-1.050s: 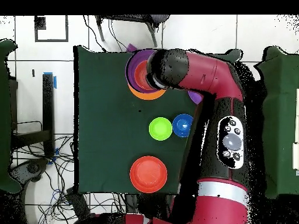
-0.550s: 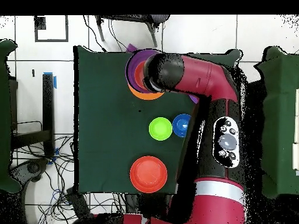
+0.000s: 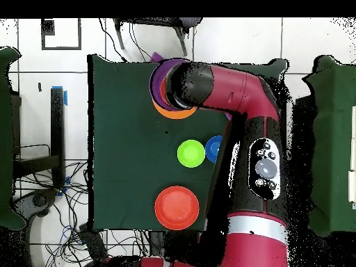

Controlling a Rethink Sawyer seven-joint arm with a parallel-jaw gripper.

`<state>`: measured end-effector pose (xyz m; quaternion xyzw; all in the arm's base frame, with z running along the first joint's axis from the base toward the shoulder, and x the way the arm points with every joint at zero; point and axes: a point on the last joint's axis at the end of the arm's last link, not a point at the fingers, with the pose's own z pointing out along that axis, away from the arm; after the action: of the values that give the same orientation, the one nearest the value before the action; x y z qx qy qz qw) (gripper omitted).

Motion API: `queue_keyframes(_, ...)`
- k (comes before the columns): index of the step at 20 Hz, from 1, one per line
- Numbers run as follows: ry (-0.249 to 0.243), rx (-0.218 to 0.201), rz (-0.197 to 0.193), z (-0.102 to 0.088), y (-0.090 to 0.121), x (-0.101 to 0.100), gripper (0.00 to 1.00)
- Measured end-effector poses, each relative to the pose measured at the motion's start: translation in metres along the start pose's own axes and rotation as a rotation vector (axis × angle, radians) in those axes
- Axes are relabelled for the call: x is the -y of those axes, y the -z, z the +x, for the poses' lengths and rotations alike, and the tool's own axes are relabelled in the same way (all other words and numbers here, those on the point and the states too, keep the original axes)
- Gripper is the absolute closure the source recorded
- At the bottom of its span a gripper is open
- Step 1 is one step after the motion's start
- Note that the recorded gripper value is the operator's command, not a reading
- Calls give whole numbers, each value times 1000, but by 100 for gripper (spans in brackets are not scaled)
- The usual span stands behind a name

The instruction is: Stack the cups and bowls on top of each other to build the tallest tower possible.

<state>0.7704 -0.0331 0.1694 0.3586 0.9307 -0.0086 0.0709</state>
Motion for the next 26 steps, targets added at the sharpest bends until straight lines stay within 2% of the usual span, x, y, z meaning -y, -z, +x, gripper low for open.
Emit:
queue_keyframes(11,9,8,-6,2,4,-6,100)
queue_keyframes(26,29,47,-34,13,-4,-16,100)
